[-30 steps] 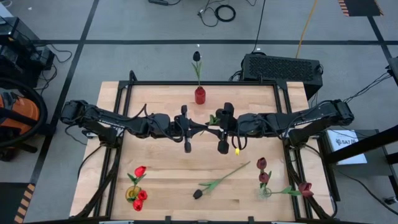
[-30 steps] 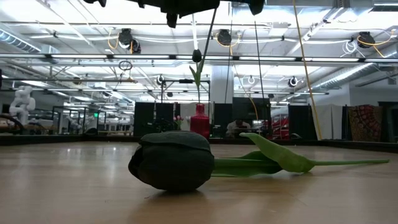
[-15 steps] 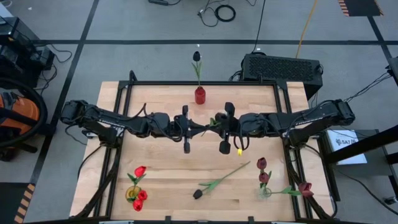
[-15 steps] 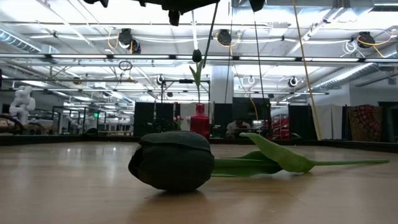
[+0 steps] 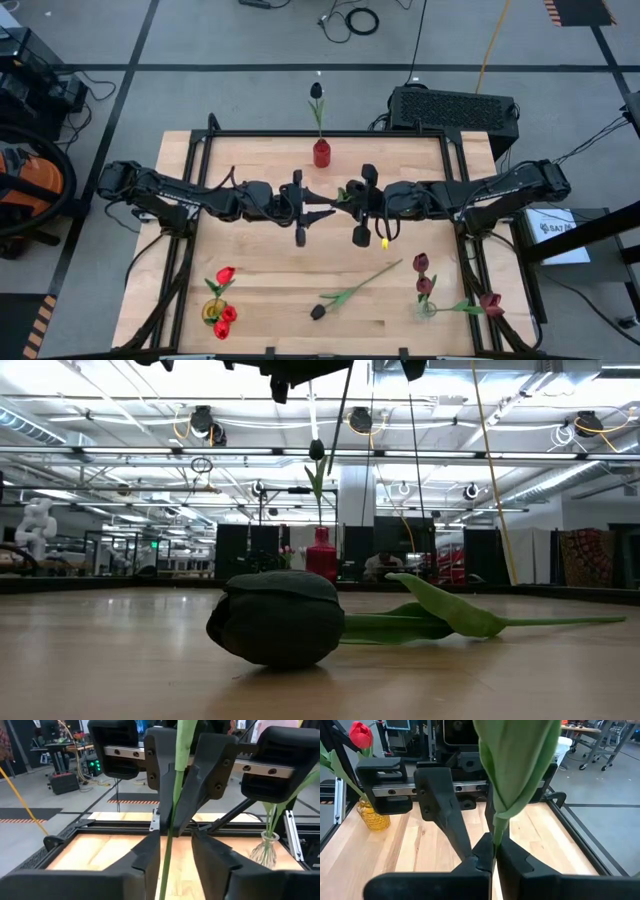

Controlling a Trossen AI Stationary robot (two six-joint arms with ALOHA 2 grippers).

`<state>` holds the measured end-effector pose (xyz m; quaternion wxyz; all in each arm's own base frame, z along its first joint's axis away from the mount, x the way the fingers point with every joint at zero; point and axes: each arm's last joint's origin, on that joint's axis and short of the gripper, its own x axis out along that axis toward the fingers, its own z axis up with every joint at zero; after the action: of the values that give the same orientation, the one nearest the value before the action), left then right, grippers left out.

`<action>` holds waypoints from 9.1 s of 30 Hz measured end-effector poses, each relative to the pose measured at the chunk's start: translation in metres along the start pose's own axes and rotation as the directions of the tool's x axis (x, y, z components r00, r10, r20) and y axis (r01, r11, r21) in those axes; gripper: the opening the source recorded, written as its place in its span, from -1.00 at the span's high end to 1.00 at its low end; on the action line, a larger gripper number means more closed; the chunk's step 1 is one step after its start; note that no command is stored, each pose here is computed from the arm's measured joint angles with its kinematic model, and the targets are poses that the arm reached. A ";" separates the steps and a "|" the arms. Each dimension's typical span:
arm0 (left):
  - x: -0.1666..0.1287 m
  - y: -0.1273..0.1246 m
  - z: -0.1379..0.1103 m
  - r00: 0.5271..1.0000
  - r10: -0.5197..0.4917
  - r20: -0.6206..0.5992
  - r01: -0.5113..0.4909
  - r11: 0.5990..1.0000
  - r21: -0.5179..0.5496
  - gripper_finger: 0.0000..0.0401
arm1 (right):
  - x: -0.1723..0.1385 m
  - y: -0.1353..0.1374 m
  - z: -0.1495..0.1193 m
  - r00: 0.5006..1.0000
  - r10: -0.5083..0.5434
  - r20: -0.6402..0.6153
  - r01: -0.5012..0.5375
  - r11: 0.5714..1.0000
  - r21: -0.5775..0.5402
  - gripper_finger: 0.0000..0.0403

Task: Sort flowers into vase by color
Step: Put the top black flower into the red vase, then put the black flower into the red vase

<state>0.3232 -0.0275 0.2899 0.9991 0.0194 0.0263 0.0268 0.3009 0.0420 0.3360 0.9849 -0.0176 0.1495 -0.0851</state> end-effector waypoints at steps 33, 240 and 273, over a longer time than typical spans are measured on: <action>0.001 -0.002 0.007 0.996 0.007 0.092 -0.009 1.000 0.018 0.34 | 0.005 -0.005 -0.011 0.995 0.001 -0.101 0.001 1.000 0.024 0.99; 0.016 0.107 -0.079 0.918 0.289 -0.271 -0.260 0.956 0.136 0.10 | -0.035 -0.021 -0.031 0.946 -0.028 -0.324 0.035 0.999 0.016 0.34; -0.023 0.033 -0.022 0.973 0.042 -0.226 -0.001 0.984 0.178 0.10 | 0.042 0.088 -0.145 0.559 0.369 -0.743 -0.398 0.905 0.150 0.01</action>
<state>0.2975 0.0046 0.2709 0.9834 0.1048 0.1432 0.0372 0.3114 0.1196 0.1801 0.8253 0.0349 0.5475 0.1342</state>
